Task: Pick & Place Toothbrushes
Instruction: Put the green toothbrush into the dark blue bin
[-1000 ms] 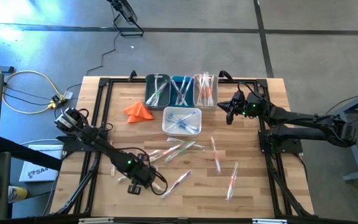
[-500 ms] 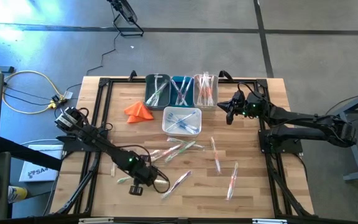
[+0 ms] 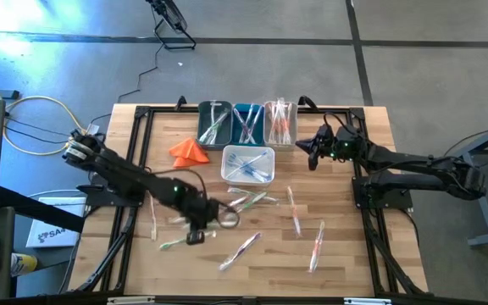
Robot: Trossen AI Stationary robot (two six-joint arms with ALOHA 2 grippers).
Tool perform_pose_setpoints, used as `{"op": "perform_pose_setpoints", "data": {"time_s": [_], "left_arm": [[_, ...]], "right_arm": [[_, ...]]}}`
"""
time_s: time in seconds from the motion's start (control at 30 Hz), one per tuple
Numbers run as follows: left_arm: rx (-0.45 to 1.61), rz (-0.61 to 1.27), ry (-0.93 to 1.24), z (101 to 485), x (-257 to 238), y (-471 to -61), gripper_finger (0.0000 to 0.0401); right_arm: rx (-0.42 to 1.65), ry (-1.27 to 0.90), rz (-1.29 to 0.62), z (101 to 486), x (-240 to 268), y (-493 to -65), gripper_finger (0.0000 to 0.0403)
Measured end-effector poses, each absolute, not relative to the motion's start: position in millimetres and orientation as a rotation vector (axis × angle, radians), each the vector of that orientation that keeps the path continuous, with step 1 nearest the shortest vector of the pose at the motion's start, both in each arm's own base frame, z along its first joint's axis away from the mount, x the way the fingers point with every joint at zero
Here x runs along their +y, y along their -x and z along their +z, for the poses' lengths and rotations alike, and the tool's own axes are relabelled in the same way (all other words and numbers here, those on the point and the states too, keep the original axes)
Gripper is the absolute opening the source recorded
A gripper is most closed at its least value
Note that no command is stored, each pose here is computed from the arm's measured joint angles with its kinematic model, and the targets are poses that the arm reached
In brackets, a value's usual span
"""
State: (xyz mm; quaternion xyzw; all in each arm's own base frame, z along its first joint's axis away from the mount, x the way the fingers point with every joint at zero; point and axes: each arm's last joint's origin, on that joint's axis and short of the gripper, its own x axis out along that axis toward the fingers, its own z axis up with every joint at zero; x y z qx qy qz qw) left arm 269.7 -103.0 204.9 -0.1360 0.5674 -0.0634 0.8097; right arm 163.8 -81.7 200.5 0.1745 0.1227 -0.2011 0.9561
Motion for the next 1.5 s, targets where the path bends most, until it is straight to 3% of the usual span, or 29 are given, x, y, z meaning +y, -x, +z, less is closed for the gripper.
{"op": "perform_pose_setpoints", "data": {"time_s": [0.4,0.9,1.2,1.5], "left_arm": [[0.985,0.057,0.469,272,-25,-274,0.0028],[0.689,0.381,0.306,363,83,-270,0.0028],[0.617,0.627,0.336,367,151,-246,0.0028],[0.600,0.835,0.531,352,203,-224,0.0028]], "right_arm": [[0.254,-0.340,-0.387,201,-78,-166,0.0002],[0.258,-0.314,-0.383,201,-78,-166,0.0002],[0.259,-0.313,-0.383,201,-78,-166,0.0002],[0.259,-0.312,-0.383,201,-78,-166,0.0002]]}}
